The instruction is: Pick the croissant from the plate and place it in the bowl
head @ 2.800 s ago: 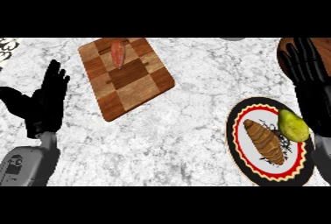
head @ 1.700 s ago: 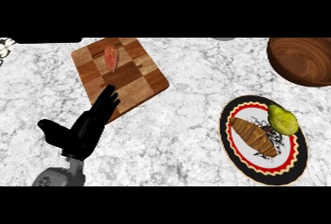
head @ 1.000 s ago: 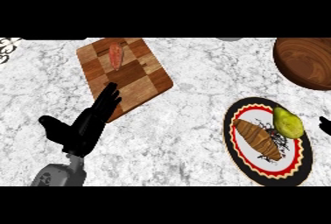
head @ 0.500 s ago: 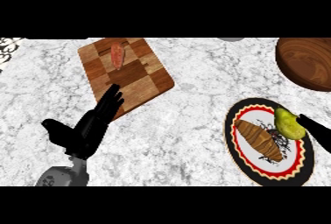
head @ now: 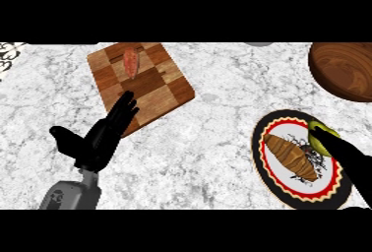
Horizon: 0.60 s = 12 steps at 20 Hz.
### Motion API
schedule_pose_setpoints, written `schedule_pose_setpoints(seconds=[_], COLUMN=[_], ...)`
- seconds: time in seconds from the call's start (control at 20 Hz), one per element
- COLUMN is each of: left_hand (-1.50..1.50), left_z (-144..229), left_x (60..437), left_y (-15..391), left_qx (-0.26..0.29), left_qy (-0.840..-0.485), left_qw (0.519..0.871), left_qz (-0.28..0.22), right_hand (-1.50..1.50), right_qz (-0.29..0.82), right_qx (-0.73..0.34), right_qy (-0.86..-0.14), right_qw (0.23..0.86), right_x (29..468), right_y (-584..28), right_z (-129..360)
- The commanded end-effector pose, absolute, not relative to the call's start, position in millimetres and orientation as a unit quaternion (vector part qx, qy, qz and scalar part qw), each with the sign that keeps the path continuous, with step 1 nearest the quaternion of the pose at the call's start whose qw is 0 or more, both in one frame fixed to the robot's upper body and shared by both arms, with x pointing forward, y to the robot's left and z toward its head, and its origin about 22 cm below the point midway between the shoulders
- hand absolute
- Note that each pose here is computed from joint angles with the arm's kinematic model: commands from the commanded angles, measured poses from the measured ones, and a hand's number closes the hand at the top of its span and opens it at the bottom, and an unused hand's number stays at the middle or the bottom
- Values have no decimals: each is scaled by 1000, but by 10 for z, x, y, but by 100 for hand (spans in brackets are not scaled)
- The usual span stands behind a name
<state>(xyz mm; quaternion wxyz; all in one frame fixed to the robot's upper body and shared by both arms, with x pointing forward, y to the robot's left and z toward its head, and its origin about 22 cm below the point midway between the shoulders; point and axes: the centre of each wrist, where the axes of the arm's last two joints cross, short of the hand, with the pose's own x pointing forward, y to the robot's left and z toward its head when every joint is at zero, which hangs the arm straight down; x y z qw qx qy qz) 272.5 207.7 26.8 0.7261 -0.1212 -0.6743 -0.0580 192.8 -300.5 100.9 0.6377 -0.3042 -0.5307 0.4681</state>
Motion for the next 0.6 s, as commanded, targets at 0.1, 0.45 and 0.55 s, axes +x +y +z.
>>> schedule_pose_setpoints(seconds=[0.1, 0.45, 0.55], left_hand=[0, 0, 0], left_z=[133, 250, 327], left_x=[2517, 2605, 2514], left_y=[1977, 2119, 2040], left_qx=[-130, -123, -122], left_qy=[-670, -670, -671], left_qw=[729, 730, 729], left_qz=[-59, -57, -62], right_hand=[-150, -150, -150], right_qz=[475, 473, 457], right_qx=[-313, -318, -320], right_qy=[-526, -526, -538], right_qw=[632, 631, 632], right_x=[1901, 2065, 2095], right_y=[-2946, -2969, -3112], right_z=[888, 905, 670])
